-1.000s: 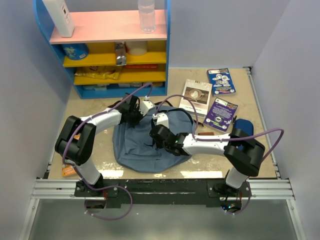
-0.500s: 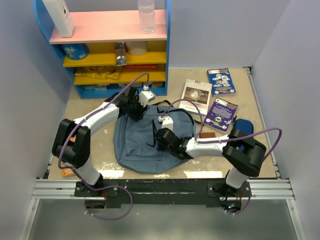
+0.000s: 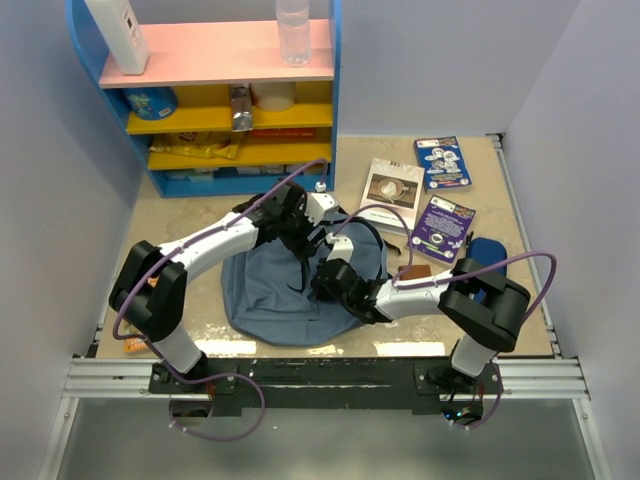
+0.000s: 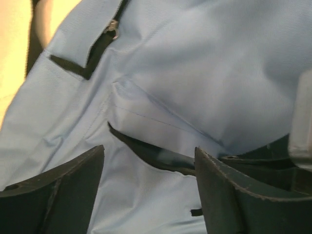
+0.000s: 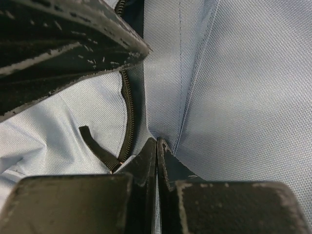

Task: Pack the student bag
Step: Unzip the student bag at the center of the board.

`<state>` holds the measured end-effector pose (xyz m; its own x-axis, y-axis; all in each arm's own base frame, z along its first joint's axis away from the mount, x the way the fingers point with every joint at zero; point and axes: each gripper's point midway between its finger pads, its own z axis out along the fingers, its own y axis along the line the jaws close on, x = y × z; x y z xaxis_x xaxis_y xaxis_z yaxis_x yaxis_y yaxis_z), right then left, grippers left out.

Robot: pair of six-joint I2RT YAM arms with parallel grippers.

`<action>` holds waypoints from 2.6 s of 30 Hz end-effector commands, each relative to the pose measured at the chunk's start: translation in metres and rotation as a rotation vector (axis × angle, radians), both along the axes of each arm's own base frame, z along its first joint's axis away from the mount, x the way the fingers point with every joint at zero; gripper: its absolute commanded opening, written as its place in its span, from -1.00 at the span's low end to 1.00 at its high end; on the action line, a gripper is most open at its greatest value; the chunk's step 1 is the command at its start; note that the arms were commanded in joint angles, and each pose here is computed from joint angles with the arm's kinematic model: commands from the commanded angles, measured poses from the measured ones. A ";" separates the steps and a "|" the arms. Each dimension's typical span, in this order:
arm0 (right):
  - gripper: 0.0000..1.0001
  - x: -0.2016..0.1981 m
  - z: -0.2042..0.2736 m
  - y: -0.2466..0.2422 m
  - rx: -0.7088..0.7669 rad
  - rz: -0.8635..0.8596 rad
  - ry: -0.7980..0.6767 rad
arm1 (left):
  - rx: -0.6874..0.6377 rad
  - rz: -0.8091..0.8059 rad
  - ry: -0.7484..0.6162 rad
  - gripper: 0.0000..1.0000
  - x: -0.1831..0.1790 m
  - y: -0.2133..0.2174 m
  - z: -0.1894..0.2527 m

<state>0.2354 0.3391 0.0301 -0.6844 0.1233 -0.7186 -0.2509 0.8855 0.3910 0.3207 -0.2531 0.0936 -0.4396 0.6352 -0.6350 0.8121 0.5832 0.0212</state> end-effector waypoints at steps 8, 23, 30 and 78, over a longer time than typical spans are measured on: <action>-1.00 -0.033 -0.051 -0.029 -0.143 0.053 0.141 | 0.190 0.153 -0.040 0.80 -0.001 0.044 -0.030; -1.00 -0.037 -0.050 -0.028 -0.105 0.048 0.152 | 0.070 0.108 0.013 0.64 -0.011 0.019 -0.021; -1.00 -0.037 -0.051 -0.027 -0.096 0.047 0.155 | 0.052 0.167 -0.002 0.86 -0.009 0.022 -0.021; 0.38 0.000 0.081 -0.054 0.025 -0.083 -0.076 | 0.039 0.102 -0.075 -0.75 -0.017 0.034 0.006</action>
